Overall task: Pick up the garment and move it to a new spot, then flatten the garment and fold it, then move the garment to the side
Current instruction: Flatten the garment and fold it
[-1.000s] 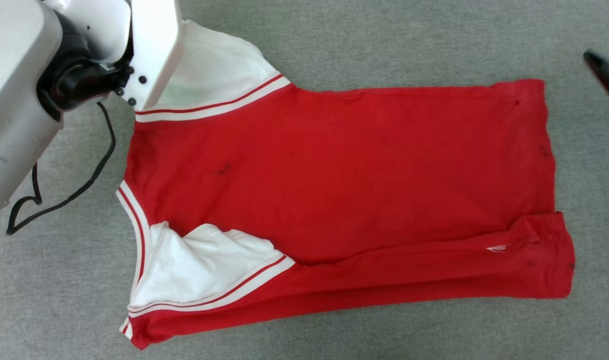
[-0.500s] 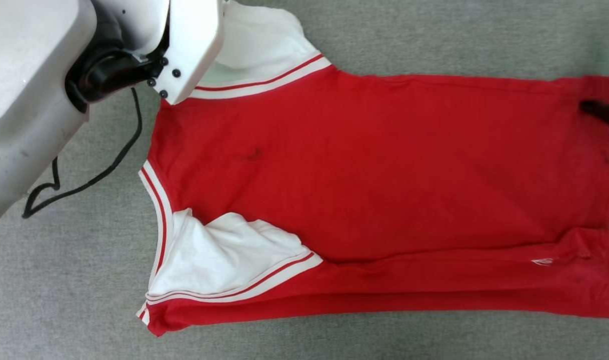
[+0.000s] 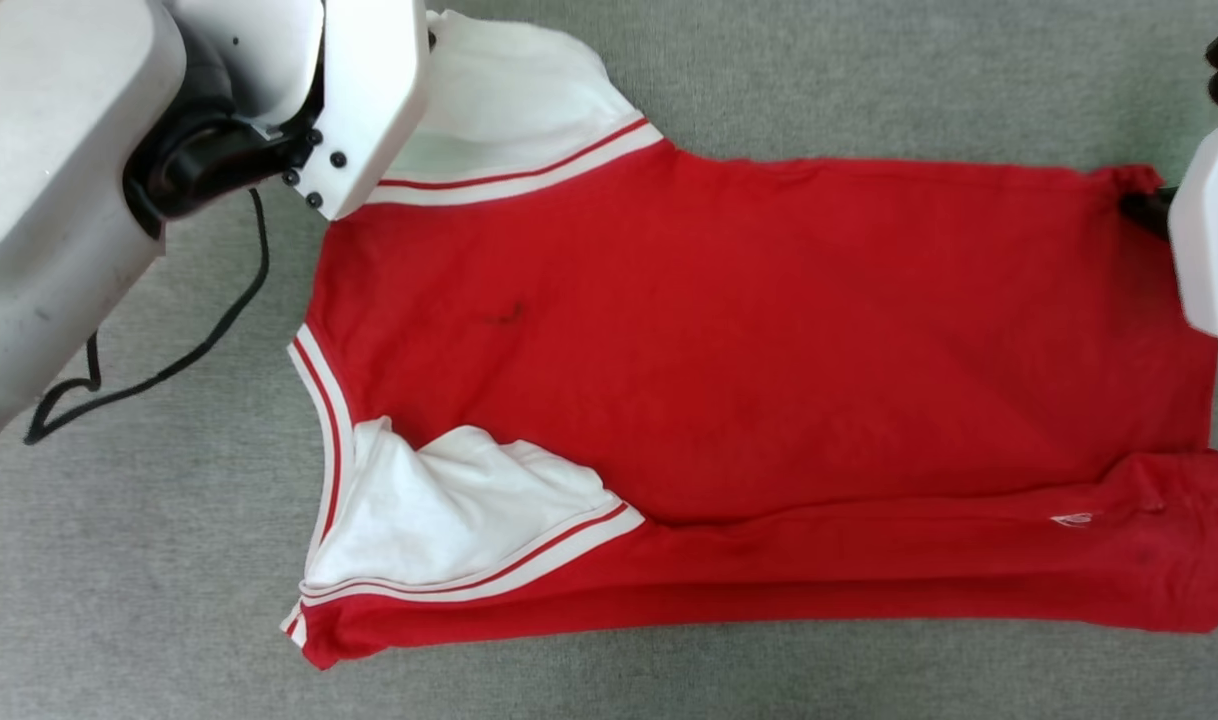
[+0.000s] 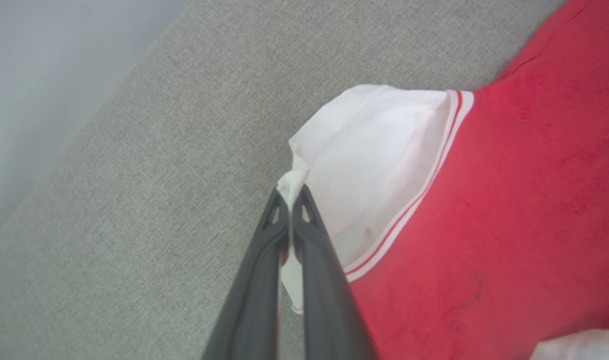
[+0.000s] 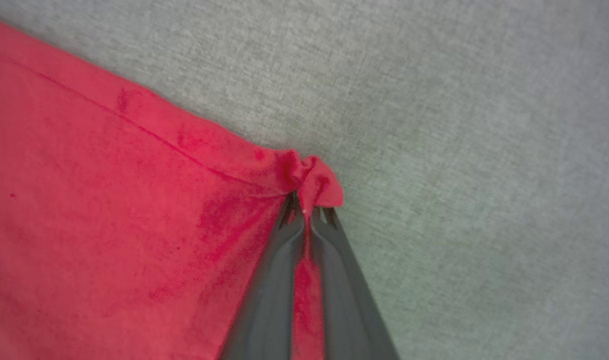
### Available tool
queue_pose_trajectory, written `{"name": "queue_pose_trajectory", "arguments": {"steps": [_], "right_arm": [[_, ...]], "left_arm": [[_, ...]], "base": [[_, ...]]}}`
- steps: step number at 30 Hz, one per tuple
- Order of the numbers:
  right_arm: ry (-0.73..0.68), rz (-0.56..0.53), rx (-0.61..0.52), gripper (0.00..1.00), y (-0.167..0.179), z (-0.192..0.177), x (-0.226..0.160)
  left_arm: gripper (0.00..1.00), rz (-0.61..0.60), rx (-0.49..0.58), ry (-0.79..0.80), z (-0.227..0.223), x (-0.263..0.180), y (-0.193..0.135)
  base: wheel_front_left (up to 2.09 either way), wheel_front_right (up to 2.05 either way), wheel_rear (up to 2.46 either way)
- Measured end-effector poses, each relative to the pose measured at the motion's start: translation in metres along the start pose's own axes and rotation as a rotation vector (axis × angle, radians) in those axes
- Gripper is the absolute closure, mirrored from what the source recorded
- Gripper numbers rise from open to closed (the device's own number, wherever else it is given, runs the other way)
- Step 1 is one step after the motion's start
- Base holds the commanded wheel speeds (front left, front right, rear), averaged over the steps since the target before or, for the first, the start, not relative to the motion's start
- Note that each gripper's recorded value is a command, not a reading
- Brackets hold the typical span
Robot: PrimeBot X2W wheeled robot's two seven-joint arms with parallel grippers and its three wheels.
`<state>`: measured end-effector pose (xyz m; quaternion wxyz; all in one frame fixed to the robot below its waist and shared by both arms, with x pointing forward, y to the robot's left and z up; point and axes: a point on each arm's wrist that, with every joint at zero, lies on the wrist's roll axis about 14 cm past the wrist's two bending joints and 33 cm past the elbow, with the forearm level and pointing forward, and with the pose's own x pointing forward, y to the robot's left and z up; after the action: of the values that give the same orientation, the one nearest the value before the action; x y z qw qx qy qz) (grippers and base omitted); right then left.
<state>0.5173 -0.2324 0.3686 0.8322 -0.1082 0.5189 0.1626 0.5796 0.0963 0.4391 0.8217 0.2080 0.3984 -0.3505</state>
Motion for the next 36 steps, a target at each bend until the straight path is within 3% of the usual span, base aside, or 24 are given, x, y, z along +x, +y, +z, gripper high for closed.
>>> {"name": "queue_pose_trajectory", "arguments": {"steps": [13, 27, 36], "right_arm": [[-0.261, -0.007, -0.014, 1.0, 0.009, 0.019, -0.065], [-0.315, -0.008, -0.033, 1.0, 0.023, -0.023, -0.102], [-0.257, 0.035, 0.001, 1.0, 0.042, -0.074, -0.105]], "left_arm": [[1.0, 0.014, -0.011, -0.15, 0.009, -0.072, -0.025], [1.0, -0.009, -0.06, -0.104, -0.058, -0.11, -0.077], [1.0, -0.093, -0.17, -0.012, -0.122, -0.109, -0.124]], "base": [[0.0, 0.0, 0.0], [0.0, 0.0, 0.0], [0.0, 0.0, 0.0]]}}
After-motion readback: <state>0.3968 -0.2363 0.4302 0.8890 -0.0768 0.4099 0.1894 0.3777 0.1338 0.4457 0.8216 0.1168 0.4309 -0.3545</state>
